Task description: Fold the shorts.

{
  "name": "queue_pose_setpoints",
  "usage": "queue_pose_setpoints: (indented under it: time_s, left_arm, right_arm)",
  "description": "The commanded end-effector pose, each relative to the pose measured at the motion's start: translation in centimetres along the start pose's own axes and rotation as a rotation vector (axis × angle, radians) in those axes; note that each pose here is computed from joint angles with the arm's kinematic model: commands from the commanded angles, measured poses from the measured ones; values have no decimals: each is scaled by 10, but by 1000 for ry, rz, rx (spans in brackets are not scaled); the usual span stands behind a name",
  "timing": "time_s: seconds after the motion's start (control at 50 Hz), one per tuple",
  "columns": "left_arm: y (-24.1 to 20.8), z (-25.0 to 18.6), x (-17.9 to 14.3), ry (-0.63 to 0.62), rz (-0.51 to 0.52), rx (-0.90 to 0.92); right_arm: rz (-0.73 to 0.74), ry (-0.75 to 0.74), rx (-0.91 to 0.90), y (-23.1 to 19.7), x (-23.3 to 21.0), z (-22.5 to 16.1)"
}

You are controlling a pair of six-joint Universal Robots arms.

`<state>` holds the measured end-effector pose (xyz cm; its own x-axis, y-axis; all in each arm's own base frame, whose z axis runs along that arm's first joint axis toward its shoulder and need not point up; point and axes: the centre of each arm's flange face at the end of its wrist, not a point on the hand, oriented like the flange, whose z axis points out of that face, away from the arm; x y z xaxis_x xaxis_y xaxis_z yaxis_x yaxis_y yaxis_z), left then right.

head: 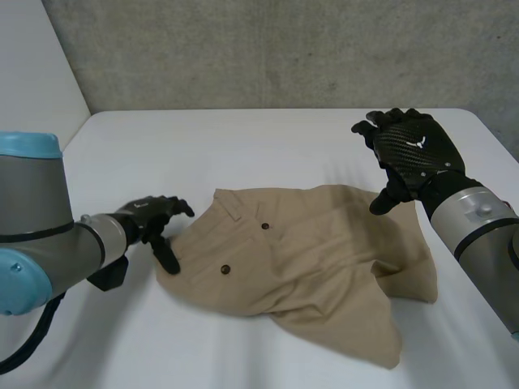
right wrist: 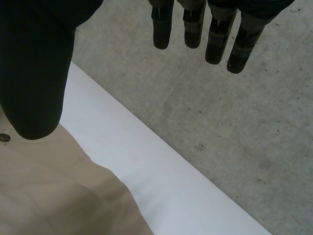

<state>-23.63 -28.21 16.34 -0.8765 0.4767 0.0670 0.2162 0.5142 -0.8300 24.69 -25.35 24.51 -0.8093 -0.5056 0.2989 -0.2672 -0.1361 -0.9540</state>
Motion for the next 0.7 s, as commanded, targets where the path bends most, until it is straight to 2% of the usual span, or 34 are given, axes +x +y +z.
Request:
queue_pose_setpoints:
  time_s: [0.02, 0.16, 0.3, 0.38, 0.4, 0.46, 0.48, 0.56, 0.62, 0.7]
  left_arm:
    - [14, 12, -3, -29, 0, -56]
    - [15, 19, -7, -109, 13, -41]
    - [-6, 19, -18, -208, 30, 97]
    - [-37, 8, -40, -349, 24, 250]
    - [-52, 3, -55, -425, 14, 320]
    - [-78, -9, -75, -531, 4, 439]
    - [-96, -21, -86, -593, 10, 515]
    - [-135, -45, -101, -696, 82, 661]
    - [-150, -52, -103, -729, 130, 719]
    - [-168, -62, -83, -704, 157, 818]
  right_arm:
    - [1, -4, -12, 4, -1, 1]
    - [1, -6, -13, 4, -2, 0]
    - [1, -6, -13, 4, -2, 0]
    - [1, -8, -14, 4, -2, 0]
    - [1, -8, -14, 4, -2, 0]
    - [1, -8, -14, 4, -2, 0]
    - [1, -7, -12, 4, -2, 0]
    - [2, -8, -15, 4, -2, 0]
    - [2, -9, -18, 5, -2, 0]
    - [5, -12, -28, 8, -3, 1]
